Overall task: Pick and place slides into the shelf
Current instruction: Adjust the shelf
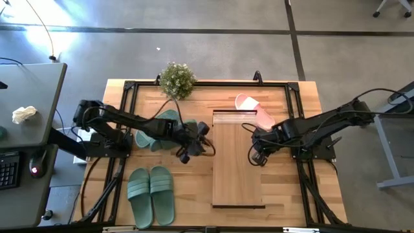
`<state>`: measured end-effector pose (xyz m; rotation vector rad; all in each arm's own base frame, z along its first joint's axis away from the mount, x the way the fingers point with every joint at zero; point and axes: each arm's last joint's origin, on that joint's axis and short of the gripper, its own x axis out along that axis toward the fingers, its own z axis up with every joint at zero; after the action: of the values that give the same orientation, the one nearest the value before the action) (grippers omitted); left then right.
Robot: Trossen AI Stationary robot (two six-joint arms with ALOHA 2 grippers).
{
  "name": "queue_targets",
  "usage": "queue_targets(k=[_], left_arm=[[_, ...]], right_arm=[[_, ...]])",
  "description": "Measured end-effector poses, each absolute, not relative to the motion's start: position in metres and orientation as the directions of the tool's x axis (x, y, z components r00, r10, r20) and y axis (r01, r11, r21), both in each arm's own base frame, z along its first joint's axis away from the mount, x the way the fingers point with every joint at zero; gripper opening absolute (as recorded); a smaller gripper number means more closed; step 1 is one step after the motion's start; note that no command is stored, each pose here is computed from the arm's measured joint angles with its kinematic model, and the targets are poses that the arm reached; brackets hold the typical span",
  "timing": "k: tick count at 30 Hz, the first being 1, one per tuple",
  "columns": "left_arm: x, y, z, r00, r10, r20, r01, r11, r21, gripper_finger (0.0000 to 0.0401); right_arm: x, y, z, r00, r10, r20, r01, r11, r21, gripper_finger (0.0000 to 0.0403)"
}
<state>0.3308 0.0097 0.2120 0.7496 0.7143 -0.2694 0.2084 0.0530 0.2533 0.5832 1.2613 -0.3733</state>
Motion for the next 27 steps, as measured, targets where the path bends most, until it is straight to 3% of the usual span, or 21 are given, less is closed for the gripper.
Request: queue_targets(k=[7, 19, 27], left_arm=[[0.331, -0.002, 0.211, 0.722, 0.160, -0.673, 0.523, 0.510, 0.682, 0.0122], [0.331, -0.003, 0.212, 0.726, 0.190, -0.661, 0.506, 0.504, 0.700, 0.0122], [0.325, 0.000, 0.212, 0.673, 0.284, -0.683, 0.495, 0.513, 0.701, 0.0122]], right_arm=[[0.213, 0.055, 0.253, 0.302, 0.081, -0.950, 0.576, 0.779, 0.249, 0.0000], [0.221, 0.059, 0.252, 0.338, 0.132, -0.932, 0.548, 0.777, 0.309, 0.0000], [0.227, 0.046, 0.253, 0.370, 0.106, -0.923, 0.585, 0.745, 0.320, 0.0000]])
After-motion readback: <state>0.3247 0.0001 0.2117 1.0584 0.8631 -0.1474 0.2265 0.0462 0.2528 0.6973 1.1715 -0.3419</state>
